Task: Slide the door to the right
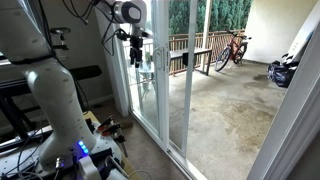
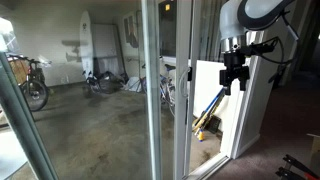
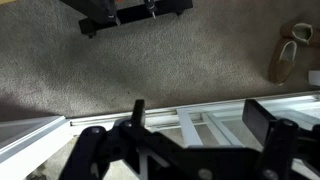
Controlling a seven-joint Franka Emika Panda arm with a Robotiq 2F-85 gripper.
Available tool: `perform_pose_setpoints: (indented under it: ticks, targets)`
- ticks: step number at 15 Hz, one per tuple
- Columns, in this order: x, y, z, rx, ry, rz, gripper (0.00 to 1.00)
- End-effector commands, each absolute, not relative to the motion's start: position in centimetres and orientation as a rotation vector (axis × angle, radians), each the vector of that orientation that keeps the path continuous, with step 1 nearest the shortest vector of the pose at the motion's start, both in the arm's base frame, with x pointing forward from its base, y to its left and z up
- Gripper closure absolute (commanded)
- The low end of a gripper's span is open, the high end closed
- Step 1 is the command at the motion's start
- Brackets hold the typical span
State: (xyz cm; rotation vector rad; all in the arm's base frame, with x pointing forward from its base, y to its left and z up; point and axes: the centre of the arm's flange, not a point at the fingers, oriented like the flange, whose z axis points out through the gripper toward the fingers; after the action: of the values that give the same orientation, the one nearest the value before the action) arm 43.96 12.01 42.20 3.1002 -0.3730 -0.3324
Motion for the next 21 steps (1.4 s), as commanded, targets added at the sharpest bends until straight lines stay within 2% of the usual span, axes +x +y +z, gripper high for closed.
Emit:
perform_pose_setpoints:
  ticks: [1,5,11,21]
  targets:
    - [44.0,12.0,42.2,3.1,-0.373,-0.332,0.0]
    - [44.4,12.0,42.0,3.101,-0.377,-0.34,0.0]
    - [48.9,13.8,44.4,3.151,-0.359,-0.263,0.0]
    - [54.2,17.0,52.0,3.142,-0.288,0.135,0.0]
